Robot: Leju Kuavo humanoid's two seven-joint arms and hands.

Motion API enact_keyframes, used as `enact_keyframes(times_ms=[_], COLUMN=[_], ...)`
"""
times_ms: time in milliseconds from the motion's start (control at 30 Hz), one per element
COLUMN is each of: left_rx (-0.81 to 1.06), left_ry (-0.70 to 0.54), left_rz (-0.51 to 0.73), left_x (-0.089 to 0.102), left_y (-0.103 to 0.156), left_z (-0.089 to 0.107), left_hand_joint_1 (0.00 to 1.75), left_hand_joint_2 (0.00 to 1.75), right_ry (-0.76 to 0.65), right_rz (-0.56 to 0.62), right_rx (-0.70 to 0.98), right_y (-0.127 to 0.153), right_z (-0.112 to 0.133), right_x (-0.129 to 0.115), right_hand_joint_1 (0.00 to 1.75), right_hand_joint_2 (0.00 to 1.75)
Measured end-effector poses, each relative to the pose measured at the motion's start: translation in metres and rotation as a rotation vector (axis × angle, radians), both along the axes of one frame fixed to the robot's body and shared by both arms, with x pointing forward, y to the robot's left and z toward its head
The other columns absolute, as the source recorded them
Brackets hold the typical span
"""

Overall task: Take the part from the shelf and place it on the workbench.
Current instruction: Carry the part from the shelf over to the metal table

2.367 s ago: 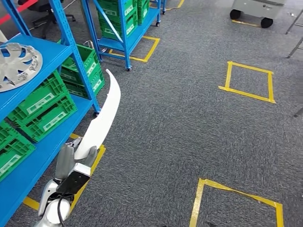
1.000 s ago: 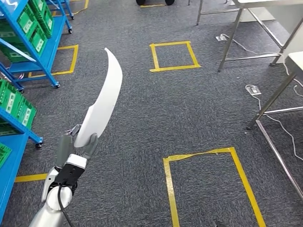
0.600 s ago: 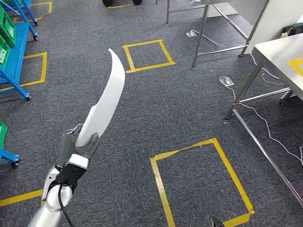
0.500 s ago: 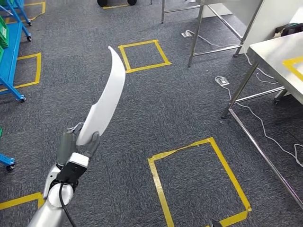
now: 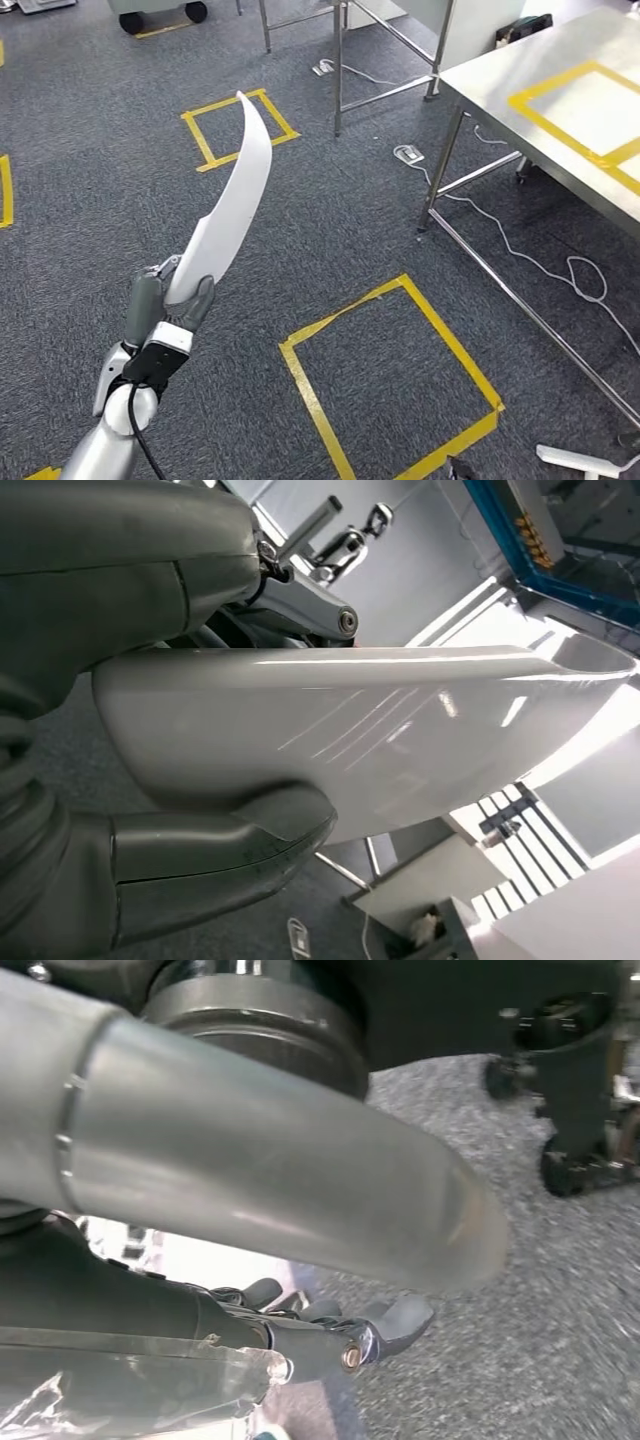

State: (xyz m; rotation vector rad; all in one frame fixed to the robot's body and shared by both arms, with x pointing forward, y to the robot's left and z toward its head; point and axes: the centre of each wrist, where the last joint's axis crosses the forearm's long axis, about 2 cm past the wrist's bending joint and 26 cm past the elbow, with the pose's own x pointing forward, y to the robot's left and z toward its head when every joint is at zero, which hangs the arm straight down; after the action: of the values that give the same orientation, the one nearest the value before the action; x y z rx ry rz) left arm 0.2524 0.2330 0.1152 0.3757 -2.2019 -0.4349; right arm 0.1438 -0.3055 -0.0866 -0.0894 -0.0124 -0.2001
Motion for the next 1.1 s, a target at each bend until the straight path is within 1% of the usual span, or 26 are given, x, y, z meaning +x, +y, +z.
enact_keyframes(times_ms=[133, 333, 500, 733, 867, 1100], left_rx=[0.023, 0.052, 0.107, 0.112, 0.115, 0.126], left_ry=[0.002, -0.021, -0.06, -0.058, -0.068, -0.082], left_rz=[-0.023, -0.053, -0.014, -0.016, -0.024, -0.038], left_x=[0.004, 0.02, 0.027, 0.028, 0.03, 0.035], left_y=[-0.001, -0.001, -0.003, -0.004, -0.004, -0.003], left_z=[0.0, 0.009, 0.013, 0.011, 0.012, 0.015], left_hand_joint_1=[1.75, 1.75, 1.75, 1.75, 1.75, 1.75], left_hand_joint_2=[1.75, 1.75, 1.75, 1.75, 1.75, 1.75], right_ry=[-0.007, -0.007, 0.026, 0.053, 0.051, 0.055], right_rz=[0.007, 0.045, 0.089, 0.119, 0.133, 0.208], right_rx=[-0.001, -0.031, -0.074, -0.08, -0.081, -0.124], right_y=[0.001, 0.002, 0.003, 0.007, 0.008, 0.01], right_z=[0.001, 0.002, -0.001, -0.003, -0.003, -0.003], right_x=[0.004, 0.007, -0.001, -0.008, -0.006, -0.006], right_hand_joint_1=[0.0, 0.0, 0.0, 0.0, 0.0, 0.0], right_hand_joint_2=[0.0, 0.0, 0.0, 0.0, 0.0, 0.0])
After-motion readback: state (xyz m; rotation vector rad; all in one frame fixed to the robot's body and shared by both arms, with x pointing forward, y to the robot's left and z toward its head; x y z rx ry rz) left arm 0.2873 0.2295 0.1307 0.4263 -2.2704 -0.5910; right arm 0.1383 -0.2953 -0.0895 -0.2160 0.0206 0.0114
